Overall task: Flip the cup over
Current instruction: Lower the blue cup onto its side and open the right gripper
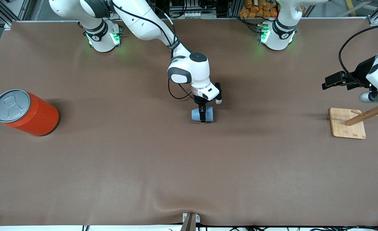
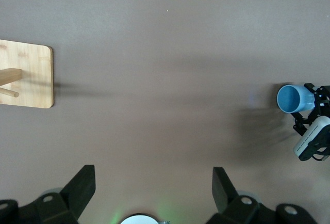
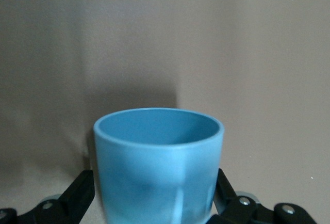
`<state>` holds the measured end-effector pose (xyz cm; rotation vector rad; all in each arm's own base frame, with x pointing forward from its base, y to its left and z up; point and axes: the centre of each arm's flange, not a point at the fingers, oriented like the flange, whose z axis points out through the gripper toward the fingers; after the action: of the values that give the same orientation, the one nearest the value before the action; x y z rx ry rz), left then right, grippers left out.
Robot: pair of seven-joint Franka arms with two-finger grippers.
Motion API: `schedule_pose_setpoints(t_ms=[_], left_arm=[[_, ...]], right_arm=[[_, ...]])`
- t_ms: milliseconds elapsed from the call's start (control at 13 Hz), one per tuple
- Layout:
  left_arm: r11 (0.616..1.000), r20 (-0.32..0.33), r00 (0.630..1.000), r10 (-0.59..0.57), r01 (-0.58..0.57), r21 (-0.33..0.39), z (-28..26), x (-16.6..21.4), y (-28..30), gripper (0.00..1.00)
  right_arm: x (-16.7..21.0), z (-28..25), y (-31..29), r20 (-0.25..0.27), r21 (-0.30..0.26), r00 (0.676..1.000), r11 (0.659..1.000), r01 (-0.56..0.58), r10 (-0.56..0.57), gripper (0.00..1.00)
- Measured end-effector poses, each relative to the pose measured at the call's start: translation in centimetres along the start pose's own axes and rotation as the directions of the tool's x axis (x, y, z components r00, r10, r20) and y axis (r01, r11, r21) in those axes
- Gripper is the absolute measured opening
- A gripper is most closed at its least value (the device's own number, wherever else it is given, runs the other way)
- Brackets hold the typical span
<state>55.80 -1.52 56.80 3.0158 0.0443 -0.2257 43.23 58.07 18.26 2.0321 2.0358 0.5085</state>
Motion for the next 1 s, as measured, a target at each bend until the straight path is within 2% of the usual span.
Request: schedule_pose_setpoints(t_ms=[154,618,1004], left_arm=[[1.000,0.011,1.000,-0.001,0.001,-0.005,0.5,0.3,0.0,1.00],[0.997,0.057,0.998,-0.004,0.008,-0.071,2.8,1.6,0.6,1.00],[0.994,0.083,0.997,-0.006,0.015,-0.109,4.2,2.4,0.9,1.00]], right_arm=[[0.5,-0.1,-0.7,0.008,0.004,1.000,1.000,-0.018,0.018,1.00],[2.4,-1.9,-1.7,0.113,-0.011,0.984,0.991,-0.137,0.137,1.00],[3.1,-3.2,-0.7,0.133,-0.028,0.975,0.984,-0.175,0.177,1.00]])
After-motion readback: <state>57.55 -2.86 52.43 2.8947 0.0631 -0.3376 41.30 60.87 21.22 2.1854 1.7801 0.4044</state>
